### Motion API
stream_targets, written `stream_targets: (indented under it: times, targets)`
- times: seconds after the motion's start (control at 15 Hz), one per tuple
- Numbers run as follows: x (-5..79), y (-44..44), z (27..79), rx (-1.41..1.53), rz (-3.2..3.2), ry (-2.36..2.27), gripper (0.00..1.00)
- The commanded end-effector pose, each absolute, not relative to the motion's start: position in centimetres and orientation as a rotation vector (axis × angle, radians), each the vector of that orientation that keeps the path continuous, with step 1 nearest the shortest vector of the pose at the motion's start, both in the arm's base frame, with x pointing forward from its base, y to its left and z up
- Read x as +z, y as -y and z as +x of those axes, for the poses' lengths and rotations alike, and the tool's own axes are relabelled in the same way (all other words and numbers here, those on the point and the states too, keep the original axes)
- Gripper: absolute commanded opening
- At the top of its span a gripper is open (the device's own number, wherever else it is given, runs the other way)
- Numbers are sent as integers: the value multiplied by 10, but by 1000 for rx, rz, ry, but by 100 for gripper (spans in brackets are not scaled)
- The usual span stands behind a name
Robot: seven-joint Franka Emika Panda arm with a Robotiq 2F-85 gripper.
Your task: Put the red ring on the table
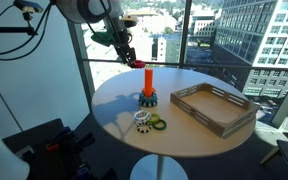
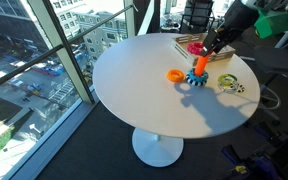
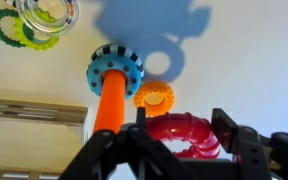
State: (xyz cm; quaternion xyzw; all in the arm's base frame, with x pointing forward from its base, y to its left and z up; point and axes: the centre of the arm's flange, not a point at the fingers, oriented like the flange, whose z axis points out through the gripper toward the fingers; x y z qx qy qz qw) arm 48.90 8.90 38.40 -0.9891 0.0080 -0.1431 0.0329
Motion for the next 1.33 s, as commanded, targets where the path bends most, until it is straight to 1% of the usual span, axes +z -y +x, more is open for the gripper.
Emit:
stream_targets:
  times: [0.0, 0.33, 0.87, 1.27]
  targets:
    - [372, -96, 499, -354, -3056, 98, 42]
    - [340, -91, 500, -244, -3078, 161, 42]
    - [289, -91, 500, -162, -3092, 190, 42]
    - [250, -93, 502, -162, -3094, 204, 42]
